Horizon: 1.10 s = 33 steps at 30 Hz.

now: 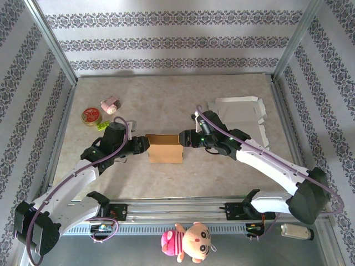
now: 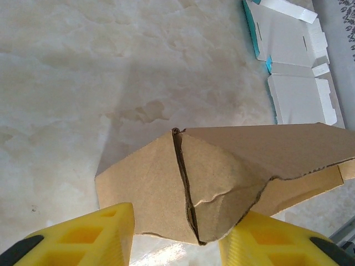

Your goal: Fold the paper box

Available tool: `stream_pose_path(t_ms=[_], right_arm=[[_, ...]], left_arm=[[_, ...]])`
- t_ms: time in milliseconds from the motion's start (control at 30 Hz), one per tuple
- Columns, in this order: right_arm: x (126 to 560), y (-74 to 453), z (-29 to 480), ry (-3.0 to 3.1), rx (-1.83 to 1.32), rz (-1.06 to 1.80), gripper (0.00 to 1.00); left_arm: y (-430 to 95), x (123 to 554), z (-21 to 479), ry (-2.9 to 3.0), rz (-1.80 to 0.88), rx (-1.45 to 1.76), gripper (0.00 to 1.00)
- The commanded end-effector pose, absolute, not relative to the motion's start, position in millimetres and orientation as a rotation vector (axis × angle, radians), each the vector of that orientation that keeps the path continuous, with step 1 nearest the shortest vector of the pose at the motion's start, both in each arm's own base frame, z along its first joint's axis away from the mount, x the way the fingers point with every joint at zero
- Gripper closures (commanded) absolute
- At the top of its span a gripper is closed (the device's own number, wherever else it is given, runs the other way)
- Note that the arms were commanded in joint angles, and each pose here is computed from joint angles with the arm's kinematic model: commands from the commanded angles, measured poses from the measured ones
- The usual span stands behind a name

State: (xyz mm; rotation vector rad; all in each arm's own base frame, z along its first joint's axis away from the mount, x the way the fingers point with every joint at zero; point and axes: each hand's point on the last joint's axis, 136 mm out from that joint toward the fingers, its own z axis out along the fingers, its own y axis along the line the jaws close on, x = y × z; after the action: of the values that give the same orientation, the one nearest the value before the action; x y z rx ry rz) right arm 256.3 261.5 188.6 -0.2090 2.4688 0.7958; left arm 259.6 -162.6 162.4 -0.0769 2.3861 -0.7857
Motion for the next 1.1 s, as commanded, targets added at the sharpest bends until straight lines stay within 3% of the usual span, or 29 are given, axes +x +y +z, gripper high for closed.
stream_pose_path(t_ms=[0, 667, 1067], right_arm=[[257.4, 260.8, 207.5, 2.422, -0.218, 0.807, 0.44], [258.0, 254.6, 239.3, 2.327, -0.195, 0.839, 0.42], [259.4, 271.3, 209.2, 2.444, -0.181, 0.865, 0.62]], left_arm=[[-166.2, 253.1, 173.4, 2.382, -0.8, -0.062, 0.55], [-171.3, 253.7, 238.8, 2.175, -0.939, -0.081, 0.54], [-169.1, 275.1, 192.8, 2.471, -0.773, -0.272, 0.57]])
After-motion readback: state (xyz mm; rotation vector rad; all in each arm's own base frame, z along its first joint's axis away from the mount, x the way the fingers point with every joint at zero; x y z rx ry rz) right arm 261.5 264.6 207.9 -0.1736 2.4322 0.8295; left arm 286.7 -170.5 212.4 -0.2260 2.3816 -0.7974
